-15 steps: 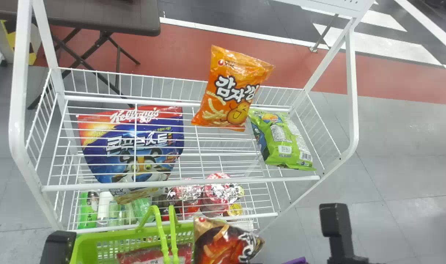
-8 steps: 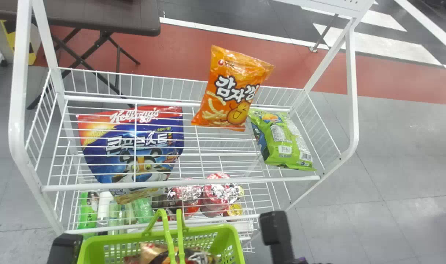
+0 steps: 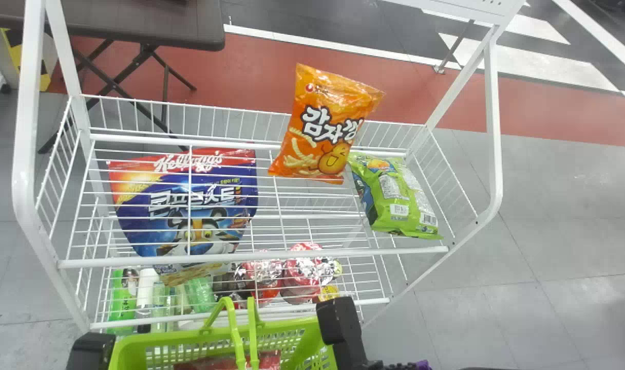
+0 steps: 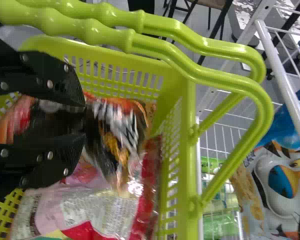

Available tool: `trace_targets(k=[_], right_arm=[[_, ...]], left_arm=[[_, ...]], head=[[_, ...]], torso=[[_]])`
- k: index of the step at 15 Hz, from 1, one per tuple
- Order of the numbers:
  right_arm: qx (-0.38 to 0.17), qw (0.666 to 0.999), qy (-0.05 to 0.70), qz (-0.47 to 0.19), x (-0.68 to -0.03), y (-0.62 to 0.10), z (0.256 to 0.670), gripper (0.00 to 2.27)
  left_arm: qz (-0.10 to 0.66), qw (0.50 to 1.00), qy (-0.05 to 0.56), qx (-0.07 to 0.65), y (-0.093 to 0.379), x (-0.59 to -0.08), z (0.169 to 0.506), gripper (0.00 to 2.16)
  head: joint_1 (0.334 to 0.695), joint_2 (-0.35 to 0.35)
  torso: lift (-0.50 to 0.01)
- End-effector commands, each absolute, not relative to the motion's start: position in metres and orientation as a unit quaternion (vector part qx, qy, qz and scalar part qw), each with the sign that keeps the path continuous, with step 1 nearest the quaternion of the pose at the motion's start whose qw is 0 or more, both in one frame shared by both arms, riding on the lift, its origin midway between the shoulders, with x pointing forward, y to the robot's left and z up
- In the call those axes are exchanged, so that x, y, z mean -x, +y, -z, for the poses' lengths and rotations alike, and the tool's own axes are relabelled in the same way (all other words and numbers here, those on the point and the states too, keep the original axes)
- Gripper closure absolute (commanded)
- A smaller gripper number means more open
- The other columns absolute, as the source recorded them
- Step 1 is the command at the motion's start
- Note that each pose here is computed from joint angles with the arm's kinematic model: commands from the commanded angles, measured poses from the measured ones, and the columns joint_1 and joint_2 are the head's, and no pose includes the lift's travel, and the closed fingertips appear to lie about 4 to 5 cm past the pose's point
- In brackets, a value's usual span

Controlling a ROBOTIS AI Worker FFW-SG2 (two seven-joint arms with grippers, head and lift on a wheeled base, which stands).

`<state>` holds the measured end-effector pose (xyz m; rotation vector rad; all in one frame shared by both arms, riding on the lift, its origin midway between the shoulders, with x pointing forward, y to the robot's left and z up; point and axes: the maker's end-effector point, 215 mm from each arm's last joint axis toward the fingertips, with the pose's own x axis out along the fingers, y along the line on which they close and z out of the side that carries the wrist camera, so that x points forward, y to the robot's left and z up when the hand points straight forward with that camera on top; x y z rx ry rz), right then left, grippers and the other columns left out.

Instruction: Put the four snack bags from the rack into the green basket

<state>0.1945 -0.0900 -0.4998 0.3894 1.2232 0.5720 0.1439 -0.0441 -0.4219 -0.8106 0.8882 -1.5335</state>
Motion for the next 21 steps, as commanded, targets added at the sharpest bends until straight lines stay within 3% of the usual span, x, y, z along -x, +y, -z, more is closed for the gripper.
trace_targets(k=[1, 5, 10, 13, 15, 21], right_arm=[[-0.175, 0.784, 0.541, -0.249, -0.209, -0.106, 0.497, 0.07], [-0.16, 0.852, 0.445, -0.225, -0.261, -0.146, 0.465, 0.07], [-0.082, 0.963, 0.223, -0.128, -0.393, -0.212, 0.382, 0.07], [-0.043, 0.99, 0.121, -0.054, -0.461, -0.248, 0.335, 0.08], [-0.014, 0.995, 0.096, -0.026, -0.493, -0.253, 0.325, 0.08], [-0.006, 0.997, 0.077, -0.002, -0.563, -0.269, 0.343, 0.08]], left_arm=[[0.651, 0.562, 0.376, 0.345, -0.046, -0.145, 0.422, 2.02], [0.65, 0.564, 0.376, 0.342, -0.046, -0.146, 0.423, 2.02], [0.649, 0.564, 0.38, 0.34, -0.048, -0.146, 0.426, 2.02], [0.647, 0.566, 0.381, 0.34, -0.047, -0.146, 0.428, 2.02], [0.645, 0.566, 0.382, 0.341, -0.046, -0.147, 0.429, 2.02], [0.639, 0.572, 0.383, 0.342, -0.038, -0.156, 0.433, 2.02]], head=[[0.695, -0.35], [0.695, -0.35], [0.695, -0.35], [0.695, -0.35], [0.695, -0.35], [0.695, -0.35]], torso=[[-0.006], [-0.006], [-0.006], [-0.006], [-0.006], [-0.006]])
